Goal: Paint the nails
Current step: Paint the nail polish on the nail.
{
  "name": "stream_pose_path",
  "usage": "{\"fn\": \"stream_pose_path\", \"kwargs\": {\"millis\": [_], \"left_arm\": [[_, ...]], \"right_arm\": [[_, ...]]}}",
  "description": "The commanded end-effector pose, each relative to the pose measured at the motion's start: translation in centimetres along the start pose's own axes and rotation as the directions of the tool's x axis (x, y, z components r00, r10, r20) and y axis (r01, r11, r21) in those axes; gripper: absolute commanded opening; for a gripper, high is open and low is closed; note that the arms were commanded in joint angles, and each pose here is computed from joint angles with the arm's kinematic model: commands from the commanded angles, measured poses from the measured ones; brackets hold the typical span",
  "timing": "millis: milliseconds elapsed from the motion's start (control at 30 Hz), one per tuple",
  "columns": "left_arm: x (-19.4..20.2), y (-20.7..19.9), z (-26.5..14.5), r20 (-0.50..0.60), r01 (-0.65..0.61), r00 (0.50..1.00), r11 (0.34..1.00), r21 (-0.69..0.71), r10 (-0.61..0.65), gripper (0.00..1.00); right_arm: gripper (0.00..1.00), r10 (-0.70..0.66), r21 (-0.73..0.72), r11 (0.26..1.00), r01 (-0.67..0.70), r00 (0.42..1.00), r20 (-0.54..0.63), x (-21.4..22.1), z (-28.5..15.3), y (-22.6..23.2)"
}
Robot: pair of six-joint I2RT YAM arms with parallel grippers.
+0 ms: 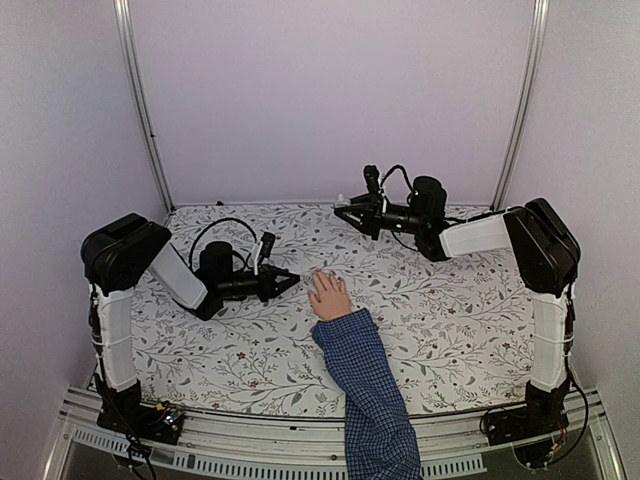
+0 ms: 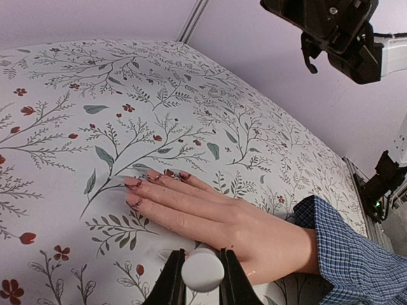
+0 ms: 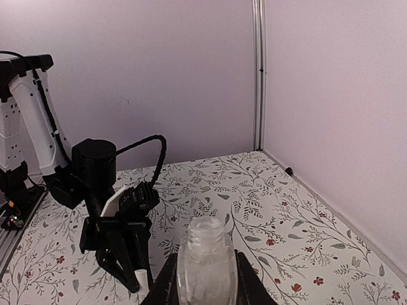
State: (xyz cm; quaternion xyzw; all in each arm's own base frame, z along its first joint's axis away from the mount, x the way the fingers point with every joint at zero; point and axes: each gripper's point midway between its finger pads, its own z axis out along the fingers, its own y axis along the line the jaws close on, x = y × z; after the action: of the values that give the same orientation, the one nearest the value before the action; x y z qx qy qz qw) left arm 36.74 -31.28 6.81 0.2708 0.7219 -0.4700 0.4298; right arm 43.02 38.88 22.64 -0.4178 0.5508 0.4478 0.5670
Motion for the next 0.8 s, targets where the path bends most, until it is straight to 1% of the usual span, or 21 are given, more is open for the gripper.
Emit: {"fn": "stream_pose_path", "kwargs": {"millis": [0,767], "left_arm": [[0.22,-0.33,0.48,-0.009,-0.017,1.0,1.0,0.02,0.017,0.0],[1.06,-0.13,0.86,-0.034,0.002,0.999,0.999,0.034,-0.001,0.0]], "right_arm": [[0.0,-0.002,0.013,1.0,0.002,1.0,-0.009,0.69,0.01,-0.28],[0.0,-0.005,0.013,1.0,0.006,1.0,-0.015,0.93,0.03,-0.32]]}}
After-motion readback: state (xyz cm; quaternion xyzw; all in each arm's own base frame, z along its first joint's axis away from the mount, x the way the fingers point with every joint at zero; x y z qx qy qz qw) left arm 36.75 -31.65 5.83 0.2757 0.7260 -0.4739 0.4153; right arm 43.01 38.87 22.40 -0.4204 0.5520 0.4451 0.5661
